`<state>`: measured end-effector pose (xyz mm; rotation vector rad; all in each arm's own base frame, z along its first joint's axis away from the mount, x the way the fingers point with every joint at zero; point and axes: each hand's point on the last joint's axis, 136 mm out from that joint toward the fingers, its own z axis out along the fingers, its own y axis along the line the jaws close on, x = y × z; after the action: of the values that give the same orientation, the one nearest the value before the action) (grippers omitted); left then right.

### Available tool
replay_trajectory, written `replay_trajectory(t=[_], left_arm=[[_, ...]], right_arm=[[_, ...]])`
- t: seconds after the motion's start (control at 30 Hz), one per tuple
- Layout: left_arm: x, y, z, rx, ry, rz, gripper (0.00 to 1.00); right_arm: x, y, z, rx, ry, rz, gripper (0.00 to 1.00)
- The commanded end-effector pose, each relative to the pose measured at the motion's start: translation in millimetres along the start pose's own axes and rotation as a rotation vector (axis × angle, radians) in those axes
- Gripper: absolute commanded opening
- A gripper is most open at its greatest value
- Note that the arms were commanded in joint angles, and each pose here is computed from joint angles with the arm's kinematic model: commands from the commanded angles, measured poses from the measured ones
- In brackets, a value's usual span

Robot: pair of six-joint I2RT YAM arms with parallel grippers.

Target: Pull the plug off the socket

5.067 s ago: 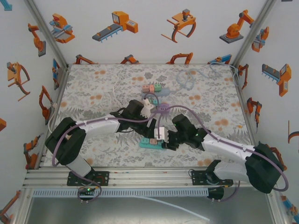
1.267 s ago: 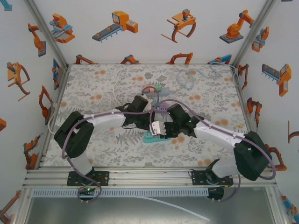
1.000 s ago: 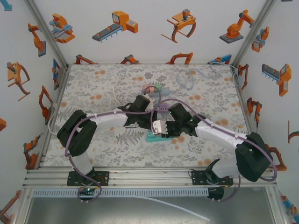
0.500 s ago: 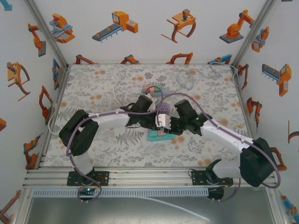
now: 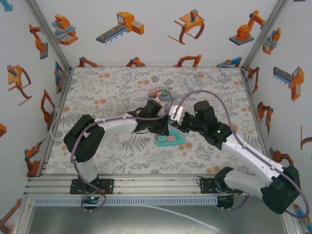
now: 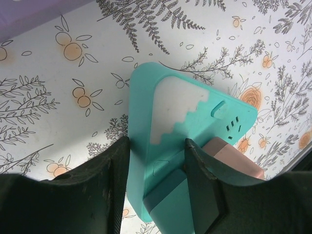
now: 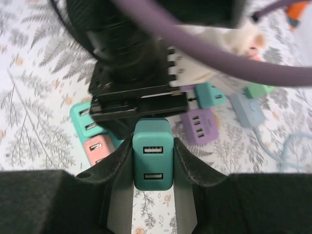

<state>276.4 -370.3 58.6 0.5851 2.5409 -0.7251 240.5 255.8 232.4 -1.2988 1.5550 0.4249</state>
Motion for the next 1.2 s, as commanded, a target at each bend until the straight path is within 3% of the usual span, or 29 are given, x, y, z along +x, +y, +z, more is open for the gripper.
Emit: replay_trajectory(t=[0.0, 0.17, 0.33, 0.5, 0.63, 0.8, 0.93, 1.17], left_arm=[[119, 108, 1, -0.430, 0.386, 0.089, 0.47], [64, 79, -11, -0.342, 0.255, 0.094, 0.52], [7, 56, -39, -0.249, 0.107, 0.093, 0.60], [-31, 37, -95, -0.159, -0.044, 0.110, 0.66], [-30, 3, -140, -0.002, -0.133, 0.175, 0.70], [1, -38, -187, 0.213, -0.209, 0.290, 0.82], [30, -53, -207, 0.294, -0.229, 0.380, 0.84], [45, -54, -214, 0.296, -0.261, 0.446, 0.91]], right_arm=[[-6, -41, -26, 0.263, -0.026, 0.346, 0.02], [13, -61, -65, 0.424, -0.041, 0.739, 0.01], [41, -58, -85, 0.430, -0.020, 1.035, 0.01], [79, -40, -89, 0.416, 0.029, 1.260, 0.01], [115, -17, -76, 0.365, 0.091, 1.410, 0.01], [138, 13, -49, 0.219, 0.103, 1.504, 0.02], [151, 30, -30, 0.117, 0.093, 1.530, 0.03], [177, 36, -11, 0.126, 0.121, 1.553, 0.11]])
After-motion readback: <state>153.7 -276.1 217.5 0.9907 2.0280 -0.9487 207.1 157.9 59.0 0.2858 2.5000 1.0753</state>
